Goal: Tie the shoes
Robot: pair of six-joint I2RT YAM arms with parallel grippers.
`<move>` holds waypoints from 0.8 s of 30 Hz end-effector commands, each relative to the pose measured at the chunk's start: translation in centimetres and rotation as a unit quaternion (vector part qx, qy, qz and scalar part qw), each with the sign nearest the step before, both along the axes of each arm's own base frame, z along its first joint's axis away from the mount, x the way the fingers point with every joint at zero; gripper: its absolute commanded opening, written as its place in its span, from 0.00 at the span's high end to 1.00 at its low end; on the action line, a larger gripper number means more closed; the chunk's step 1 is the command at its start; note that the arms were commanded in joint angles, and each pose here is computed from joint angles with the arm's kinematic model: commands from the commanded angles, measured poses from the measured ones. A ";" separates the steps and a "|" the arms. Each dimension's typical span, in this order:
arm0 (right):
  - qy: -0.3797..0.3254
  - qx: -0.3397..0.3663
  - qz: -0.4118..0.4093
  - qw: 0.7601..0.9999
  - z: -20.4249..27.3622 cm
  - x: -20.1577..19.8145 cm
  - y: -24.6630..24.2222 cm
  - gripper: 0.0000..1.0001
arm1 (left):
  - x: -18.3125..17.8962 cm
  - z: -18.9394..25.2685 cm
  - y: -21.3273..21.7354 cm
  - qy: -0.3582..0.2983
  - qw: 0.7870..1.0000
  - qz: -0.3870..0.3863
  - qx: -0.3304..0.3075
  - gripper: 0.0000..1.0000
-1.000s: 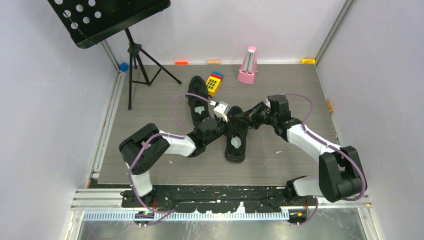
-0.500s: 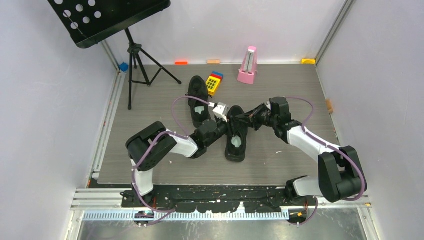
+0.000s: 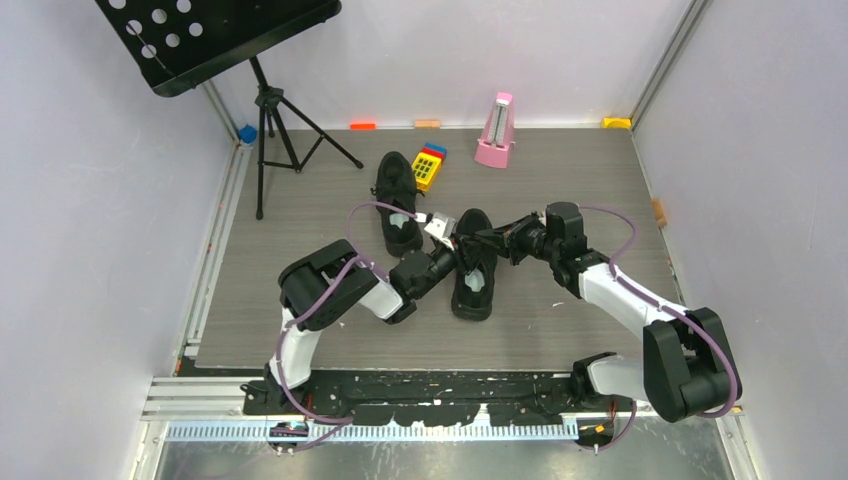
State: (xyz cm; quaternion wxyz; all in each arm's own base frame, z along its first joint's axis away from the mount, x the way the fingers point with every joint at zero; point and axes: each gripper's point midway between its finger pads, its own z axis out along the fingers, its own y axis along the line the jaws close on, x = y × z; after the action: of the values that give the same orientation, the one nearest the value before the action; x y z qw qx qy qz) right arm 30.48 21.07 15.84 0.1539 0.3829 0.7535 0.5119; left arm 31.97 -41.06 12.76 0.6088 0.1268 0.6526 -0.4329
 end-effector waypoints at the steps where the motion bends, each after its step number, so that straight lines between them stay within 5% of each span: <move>1: -0.024 0.043 0.030 0.998 2.9 -1.0 1.4 1.00 | 2.8 -0.2 1.4 -0.026 0.998 0.064 0.006 0.73; 8: -0.022 0.046 0.029 0.998 2.9 -0.9 1.4 1.00 | 3.2 0.1 1.0 -0.044 0.997 0.063 0.015 1.00; 24: -0.041 0.014 0.017 0.999 2.8 0.3 1.1 1.00 | 0.5 -0.4 3.5 -0.048 0.996 0.025 0.077 1.00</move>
State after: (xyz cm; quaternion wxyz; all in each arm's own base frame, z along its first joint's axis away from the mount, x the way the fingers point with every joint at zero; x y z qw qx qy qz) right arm 30.24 21.77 16.44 0.1466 0.3767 0.7501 0.5234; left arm 32.25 -39.15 12.26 0.6309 0.1609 0.6495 -0.3926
